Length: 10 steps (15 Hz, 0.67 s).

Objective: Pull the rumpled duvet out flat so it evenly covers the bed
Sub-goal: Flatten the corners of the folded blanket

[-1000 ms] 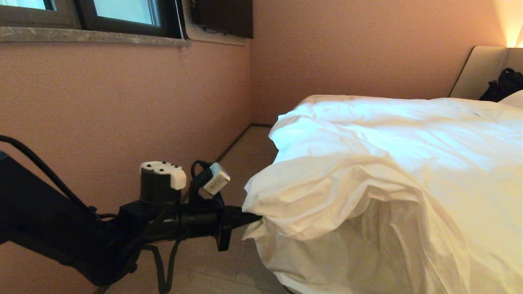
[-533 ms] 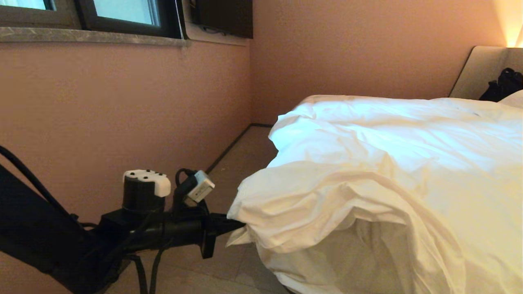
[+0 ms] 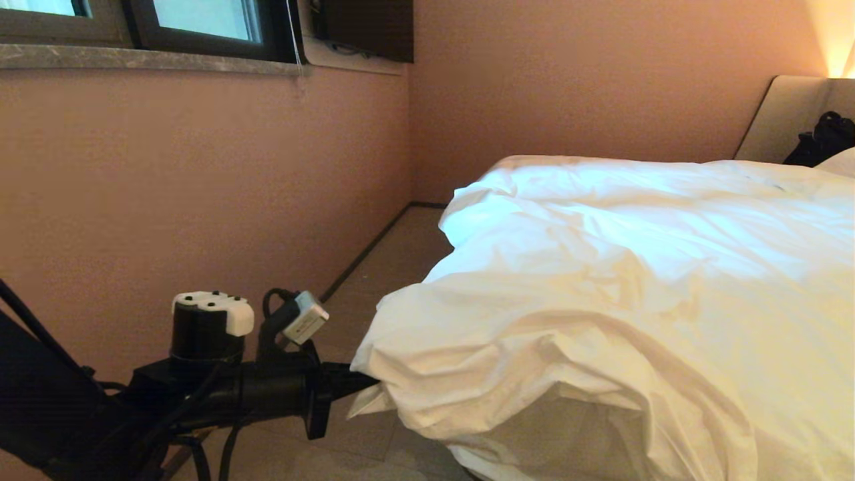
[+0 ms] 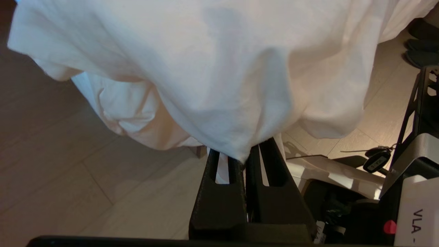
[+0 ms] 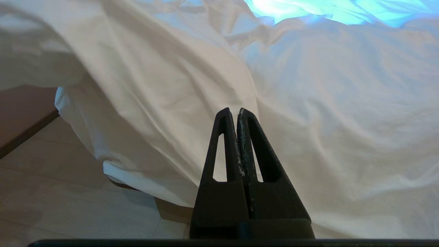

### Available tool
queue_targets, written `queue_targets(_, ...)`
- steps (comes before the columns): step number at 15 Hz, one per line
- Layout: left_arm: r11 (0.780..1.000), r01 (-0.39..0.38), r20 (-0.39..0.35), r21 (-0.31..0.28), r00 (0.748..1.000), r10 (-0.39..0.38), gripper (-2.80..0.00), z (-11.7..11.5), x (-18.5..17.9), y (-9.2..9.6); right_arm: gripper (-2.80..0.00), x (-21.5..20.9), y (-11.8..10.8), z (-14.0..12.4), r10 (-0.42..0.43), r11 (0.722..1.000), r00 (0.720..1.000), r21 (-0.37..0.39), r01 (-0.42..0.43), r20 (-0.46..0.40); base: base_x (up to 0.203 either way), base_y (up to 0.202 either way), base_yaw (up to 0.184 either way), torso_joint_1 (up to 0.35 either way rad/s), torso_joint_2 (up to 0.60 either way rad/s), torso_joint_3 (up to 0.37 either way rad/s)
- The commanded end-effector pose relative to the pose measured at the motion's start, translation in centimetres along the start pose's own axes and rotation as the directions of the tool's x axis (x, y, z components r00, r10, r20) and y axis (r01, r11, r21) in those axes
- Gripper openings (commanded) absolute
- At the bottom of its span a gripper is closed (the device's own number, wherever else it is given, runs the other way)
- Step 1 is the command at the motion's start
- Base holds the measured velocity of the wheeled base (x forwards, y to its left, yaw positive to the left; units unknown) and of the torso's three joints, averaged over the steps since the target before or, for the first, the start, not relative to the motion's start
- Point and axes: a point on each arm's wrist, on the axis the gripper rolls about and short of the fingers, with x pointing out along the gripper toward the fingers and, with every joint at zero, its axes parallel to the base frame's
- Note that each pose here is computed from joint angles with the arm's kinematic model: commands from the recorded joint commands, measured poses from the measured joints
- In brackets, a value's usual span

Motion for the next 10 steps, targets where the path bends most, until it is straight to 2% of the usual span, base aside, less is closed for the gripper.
queue_targets(1, 1.0, -0.013, 0.003, -0.006, 1.0, 0.013, -2.8, -0.3, -0.9, -0.3, -2.8, 0.0, 0.0, 0.0, 0.0, 1.0, 1.0, 0.0, 0.0, 0.0, 0.0, 0.0, 0.0, 0.0, 0.0, 0.0)
queue_targets(10, 0.997, -0.056, -0.025, -0.051, 0.998, 0.054, -2.8, -1.8, -3.2, -1.3, -2.8, 0.0, 0.0, 0.0, 0.0, 1.0, 1.0, 0.0, 0.0, 0.0, 0.0, 0.0, 0.0, 0.0, 0.0, 0.0)
